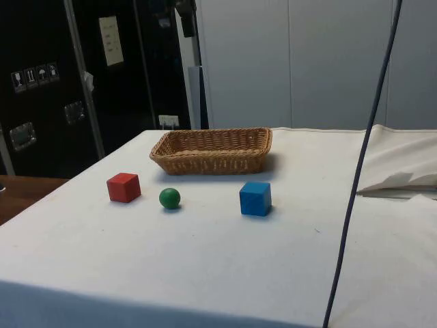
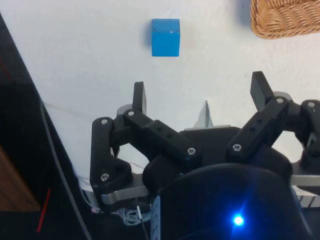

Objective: Place all non-red objects into the basket.

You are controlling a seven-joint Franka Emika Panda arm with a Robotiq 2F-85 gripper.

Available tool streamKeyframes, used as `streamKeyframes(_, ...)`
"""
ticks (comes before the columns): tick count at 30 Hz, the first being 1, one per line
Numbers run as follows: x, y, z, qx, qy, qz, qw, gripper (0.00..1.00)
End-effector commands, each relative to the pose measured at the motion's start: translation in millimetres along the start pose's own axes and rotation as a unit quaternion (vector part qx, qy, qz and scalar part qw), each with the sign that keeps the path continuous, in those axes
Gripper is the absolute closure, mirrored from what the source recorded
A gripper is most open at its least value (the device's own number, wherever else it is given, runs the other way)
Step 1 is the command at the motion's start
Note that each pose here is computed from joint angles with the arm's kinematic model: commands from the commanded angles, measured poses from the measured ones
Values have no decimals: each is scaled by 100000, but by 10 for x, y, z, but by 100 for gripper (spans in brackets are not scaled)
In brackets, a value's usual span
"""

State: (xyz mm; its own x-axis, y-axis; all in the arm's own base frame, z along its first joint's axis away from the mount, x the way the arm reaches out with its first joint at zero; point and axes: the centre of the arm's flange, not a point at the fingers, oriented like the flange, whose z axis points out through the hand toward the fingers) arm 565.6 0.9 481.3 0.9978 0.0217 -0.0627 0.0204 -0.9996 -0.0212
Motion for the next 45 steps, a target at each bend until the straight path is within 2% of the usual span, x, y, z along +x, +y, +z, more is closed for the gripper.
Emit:
streamKeyframes(1, -3, 0, -1, 13, -1, 0, 100000, 0)
streamKeyframes(10, -79, -62, -23, 191, 1224, -262, 99992, 0)
streamKeyframes(11, -65, -57, -14, 289, 546, -455, 99997, 0)
streamKeyframes(12, -81, -71, -24, 160, 1417, -326, 99989, 0)
streamKeyframes(15, -84, -99, -11, 64, 2298, -413, 99973, 0)
streamKeyframes(18, -88, -150, -5, -84, 2928, -623, 99955, 0)
streamKeyframes(19, -72, -118, 13, 362, 2012, -731, 99976, 0)
streamKeyframes(20, -87, -166, 1, -87, 3025, -621, 99952, 0)
streamKeyframes(25, -79, -253, 37, 179, 3709, -857, 99927, 0)
streamKeyframes(28, -79, -294, 79, 331, 3652, -1073, 99927, 0)
streamKeyframes(29, -80, -285, 86, 382, 3109, -1241, 99943, 0)
streamKeyframes(30, -78, -311, 112, 396, 3600, -1125, 99928, 0)
streamKeyframes(38, -41, -346, 262, 995, 3463, -1068, 99929, 0)
streamKeyframes(39, -59, -340, 244, 632, 3211, -1306, 99938, 0)
streamKeyframes(40, -14, -337, 298, 1294, 3480, -870, 99927, 0)
streamKeyframes(45, 29, -346, 397, 1717, 3600, -515, 99919, 0)
